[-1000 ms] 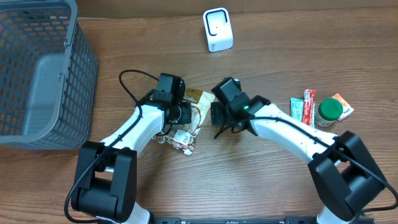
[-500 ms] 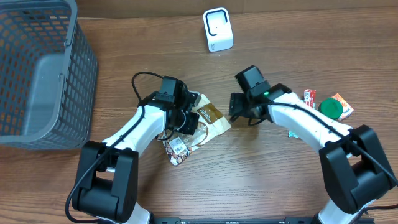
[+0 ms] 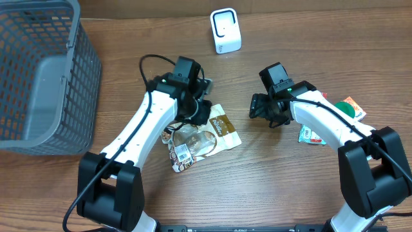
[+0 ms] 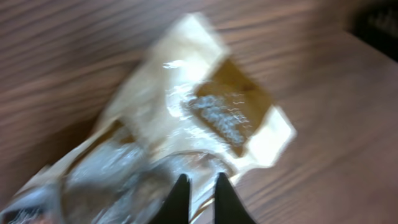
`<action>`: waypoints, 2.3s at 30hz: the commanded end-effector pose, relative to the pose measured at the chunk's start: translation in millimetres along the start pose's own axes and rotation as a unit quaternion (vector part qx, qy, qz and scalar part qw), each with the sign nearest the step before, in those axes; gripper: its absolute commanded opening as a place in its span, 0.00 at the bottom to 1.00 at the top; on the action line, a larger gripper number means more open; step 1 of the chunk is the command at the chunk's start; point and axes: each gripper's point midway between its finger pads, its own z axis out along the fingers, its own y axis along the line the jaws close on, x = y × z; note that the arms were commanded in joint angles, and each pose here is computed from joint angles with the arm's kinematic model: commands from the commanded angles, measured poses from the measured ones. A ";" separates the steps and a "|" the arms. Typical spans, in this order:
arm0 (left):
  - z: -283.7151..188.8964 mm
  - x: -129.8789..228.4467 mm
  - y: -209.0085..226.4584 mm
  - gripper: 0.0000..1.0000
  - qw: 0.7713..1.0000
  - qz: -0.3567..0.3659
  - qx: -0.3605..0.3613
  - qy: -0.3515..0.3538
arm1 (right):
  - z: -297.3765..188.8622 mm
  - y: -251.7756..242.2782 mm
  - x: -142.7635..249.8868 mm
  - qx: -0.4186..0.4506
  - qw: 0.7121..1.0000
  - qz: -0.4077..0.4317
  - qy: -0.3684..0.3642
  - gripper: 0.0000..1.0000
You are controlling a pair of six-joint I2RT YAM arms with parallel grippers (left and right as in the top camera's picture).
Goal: Scan the item barcode
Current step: 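Bring the left gripper down to the Pantree bag's left side, then pinch the Pantree bag with both grippers and lift it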
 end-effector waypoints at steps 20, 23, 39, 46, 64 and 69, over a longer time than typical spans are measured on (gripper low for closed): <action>31.1 72.9 86.0 0.77 0.958 -0.264 -0.089 0.075 | 1.7 31.5 13.2 -0.070 0.996 -0.058 0.025 0.88; 42.0 73.9 80.4 0.73 0.960 -0.265 -0.065 0.070 | 1.5 33.7 10.3 -0.075 0.995 -0.067 0.019 0.94; 61.4 56.6 66.4 0.45 0.967 -0.252 0.001 0.024 | 3.5 38.5 28.1 -0.103 0.991 -0.065 0.055 0.96; 61.2 55.1 57.8 0.40 0.967 -0.252 0.026 0.026 | 3.7 48.4 47.1 -0.148 0.983 -0.063 0.093 0.98; 62.5 55.5 51.3 0.41 0.969 -0.242 0.027 0.029 | 17.9 69.9 92.6 -0.256 0.955 -0.074 0.134 0.96; 63.6 54.6 47.2 0.41 0.972 -0.234 0.026 0.027 | 15.3 96.4 111.2 -0.268 0.949 -0.082 0.142 0.90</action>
